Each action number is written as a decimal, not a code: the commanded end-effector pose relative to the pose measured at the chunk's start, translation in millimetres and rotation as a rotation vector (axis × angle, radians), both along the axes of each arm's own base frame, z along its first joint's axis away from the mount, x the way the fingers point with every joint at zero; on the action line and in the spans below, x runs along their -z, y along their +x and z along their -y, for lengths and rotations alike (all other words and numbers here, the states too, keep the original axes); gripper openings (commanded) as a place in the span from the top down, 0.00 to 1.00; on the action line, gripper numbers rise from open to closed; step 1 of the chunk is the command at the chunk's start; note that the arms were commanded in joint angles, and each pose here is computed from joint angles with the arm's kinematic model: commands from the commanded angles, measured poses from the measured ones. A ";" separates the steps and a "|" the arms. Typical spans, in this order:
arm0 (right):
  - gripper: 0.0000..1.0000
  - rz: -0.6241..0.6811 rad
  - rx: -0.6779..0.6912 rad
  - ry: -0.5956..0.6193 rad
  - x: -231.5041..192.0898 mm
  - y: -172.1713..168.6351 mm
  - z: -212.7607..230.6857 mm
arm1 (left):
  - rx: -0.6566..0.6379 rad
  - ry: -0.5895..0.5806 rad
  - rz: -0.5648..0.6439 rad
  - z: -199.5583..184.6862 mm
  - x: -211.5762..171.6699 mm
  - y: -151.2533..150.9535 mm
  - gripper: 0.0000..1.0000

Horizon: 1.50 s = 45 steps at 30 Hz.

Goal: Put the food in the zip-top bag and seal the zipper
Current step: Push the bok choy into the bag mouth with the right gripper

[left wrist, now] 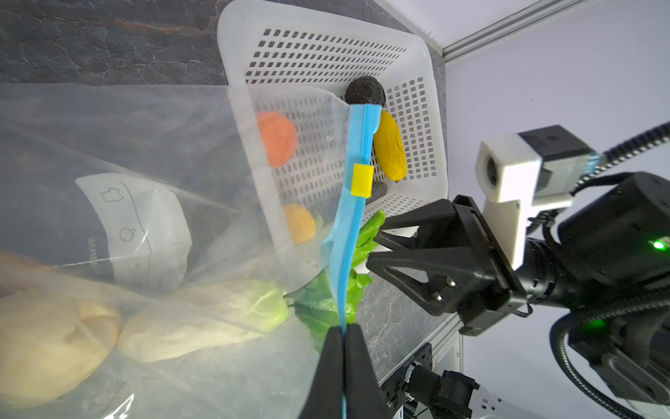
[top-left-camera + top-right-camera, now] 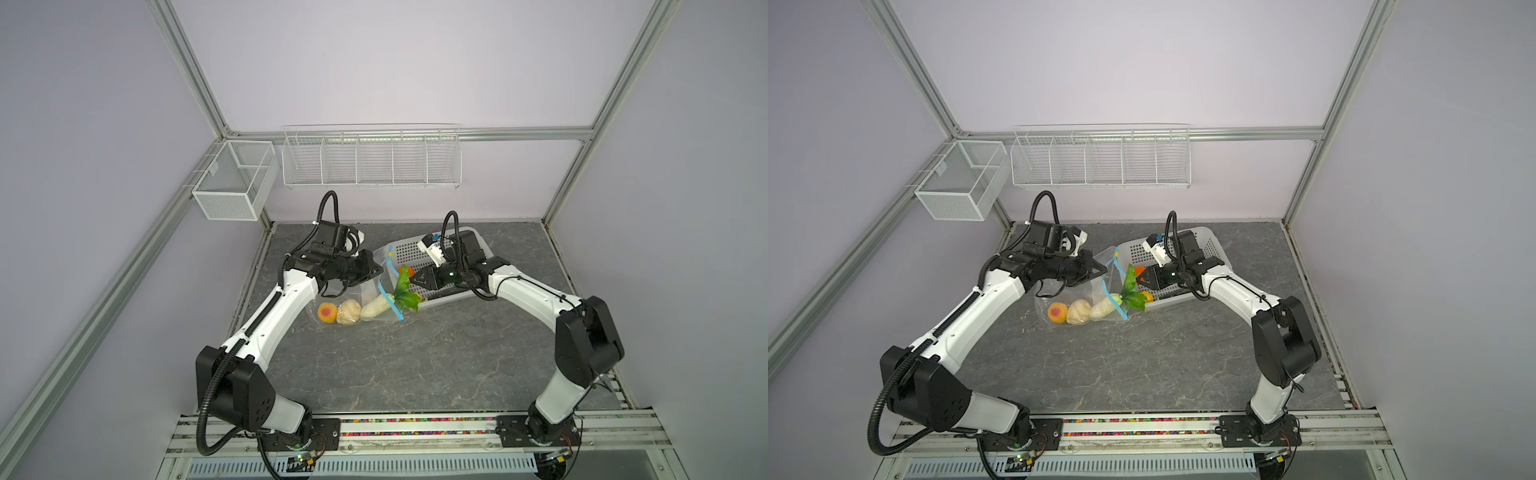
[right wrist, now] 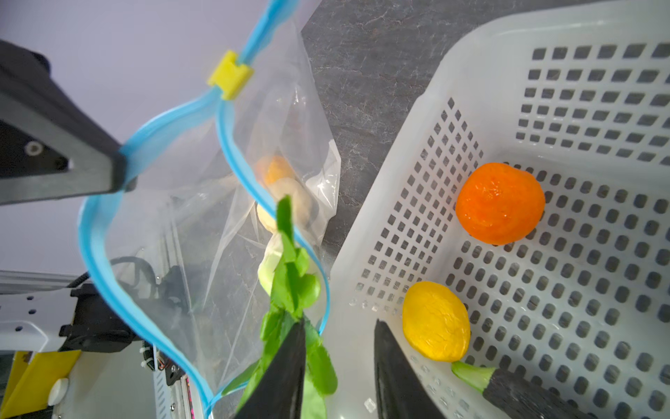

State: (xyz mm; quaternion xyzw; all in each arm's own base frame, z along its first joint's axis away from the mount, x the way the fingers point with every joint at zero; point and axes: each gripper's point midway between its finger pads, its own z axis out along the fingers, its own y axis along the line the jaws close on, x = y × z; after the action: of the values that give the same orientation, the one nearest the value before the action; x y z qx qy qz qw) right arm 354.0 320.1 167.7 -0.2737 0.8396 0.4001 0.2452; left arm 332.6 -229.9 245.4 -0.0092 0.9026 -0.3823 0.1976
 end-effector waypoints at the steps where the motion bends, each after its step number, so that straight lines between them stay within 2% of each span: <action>1: 0.68 0.001 -0.043 0.025 2.6 0.8 -13.3 | 0.000 -0.017 0.051 -2.7 -24.8 -2.2 1.00; 9: 0.69 -0.024 -0.067 0.037 8.4 -3.3 -24.4 | -0.004 -0.013 0.049 -4.1 -23.3 -3.5 1.00; 16: 0.66 -0.032 -0.061 0.035 1.4 -9.6 -15.9 | -0.002 -0.008 0.051 -4.7 -23.1 -4.1 1.00; 23: 0.61 -0.089 -0.091 0.127 -9.1 -22.4 -4.3 | -0.001 -0.004 0.054 -6.1 -23.3 -5.0 1.00; 28: 0.62 -0.109 -0.112 0.158 -11.6 -26.9 -7.2 | 0.000 -0.005 0.051 -5.6 -22.6 -4.9 1.00; 34: 0.67 -0.121 -0.123 0.142 -0.1 -26.9 -11.8 | 0.000 -0.006 0.057 -6.2 -23.9 -6.0 1.00; 45: 0.68 -0.115 -0.134 0.114 12.8 -17.4 -26.3 | -0.004 -0.005 0.058 -7.6 -24.2 -6.9 1.00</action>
State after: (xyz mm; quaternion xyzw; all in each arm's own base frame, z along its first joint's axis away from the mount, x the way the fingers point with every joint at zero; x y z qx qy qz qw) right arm 335.3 338.2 156.1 -0.2776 0.8141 0.4766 0.1817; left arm 325.9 -226.9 252.9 -0.0080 0.9015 -0.3831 0.2012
